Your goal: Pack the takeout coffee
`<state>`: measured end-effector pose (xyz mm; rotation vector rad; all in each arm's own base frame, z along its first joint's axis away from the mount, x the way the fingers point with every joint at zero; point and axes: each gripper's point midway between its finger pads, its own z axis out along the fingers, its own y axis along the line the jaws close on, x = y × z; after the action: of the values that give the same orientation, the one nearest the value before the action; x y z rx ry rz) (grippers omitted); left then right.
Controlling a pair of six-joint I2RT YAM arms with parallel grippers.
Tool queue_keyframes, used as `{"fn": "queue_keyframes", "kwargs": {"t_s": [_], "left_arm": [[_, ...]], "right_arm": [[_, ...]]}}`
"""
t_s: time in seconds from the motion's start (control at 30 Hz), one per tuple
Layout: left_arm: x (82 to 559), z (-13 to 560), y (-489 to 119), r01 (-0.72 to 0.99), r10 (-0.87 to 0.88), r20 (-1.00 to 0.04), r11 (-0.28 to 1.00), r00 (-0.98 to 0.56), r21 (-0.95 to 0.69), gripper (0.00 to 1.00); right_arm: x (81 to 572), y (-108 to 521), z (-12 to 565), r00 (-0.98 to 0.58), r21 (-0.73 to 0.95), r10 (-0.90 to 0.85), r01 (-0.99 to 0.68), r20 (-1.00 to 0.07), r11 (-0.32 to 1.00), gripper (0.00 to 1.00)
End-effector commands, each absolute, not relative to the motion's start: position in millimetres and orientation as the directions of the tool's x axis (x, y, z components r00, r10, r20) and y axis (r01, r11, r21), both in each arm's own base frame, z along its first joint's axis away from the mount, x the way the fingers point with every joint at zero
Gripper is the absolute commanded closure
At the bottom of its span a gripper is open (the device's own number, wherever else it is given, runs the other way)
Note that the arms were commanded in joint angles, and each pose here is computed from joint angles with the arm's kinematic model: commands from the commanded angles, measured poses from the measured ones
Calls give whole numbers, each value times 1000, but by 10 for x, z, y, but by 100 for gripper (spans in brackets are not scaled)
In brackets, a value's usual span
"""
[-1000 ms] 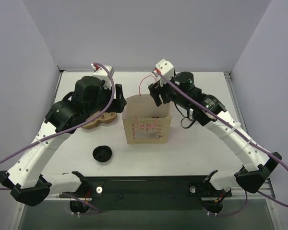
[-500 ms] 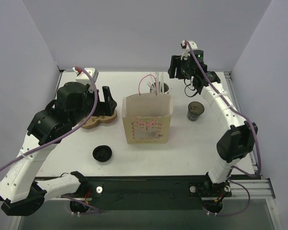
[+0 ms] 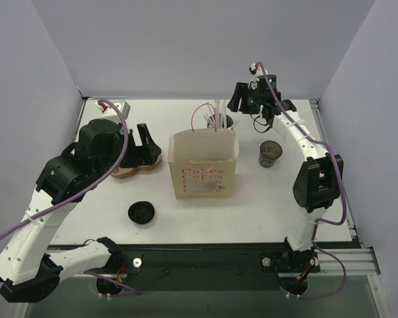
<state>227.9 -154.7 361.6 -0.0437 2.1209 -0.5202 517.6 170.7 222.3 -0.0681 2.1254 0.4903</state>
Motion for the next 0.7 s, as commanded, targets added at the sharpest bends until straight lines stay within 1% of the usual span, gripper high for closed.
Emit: {"fn": "queue_keyframes", "kwargs": {"t_s": [0.0,0.23,0.5,0.67], "left_arm": [[2318,3616,-1598,146,-259,-769,899,-584,-413,9],[2409,3595,-1669,152,-247,-770,902,-588,-405,9],[2408,3539,-1735,145,-264,-747,889,-610,-434,9],[2403,3545,-1762,151,-271,-742,882,-613,-447,9]], "right_arm": [[5071,1671,2483,-530,346,164,-263,-832,901,46],[4800,1612,2314,-569,359,160,-257,-807,897,46],[4679,1700,2299,-583,391,155,-305,-797,868,51],[4651,1707,2231,-600,407,163,-298,-784,864,57]]}}
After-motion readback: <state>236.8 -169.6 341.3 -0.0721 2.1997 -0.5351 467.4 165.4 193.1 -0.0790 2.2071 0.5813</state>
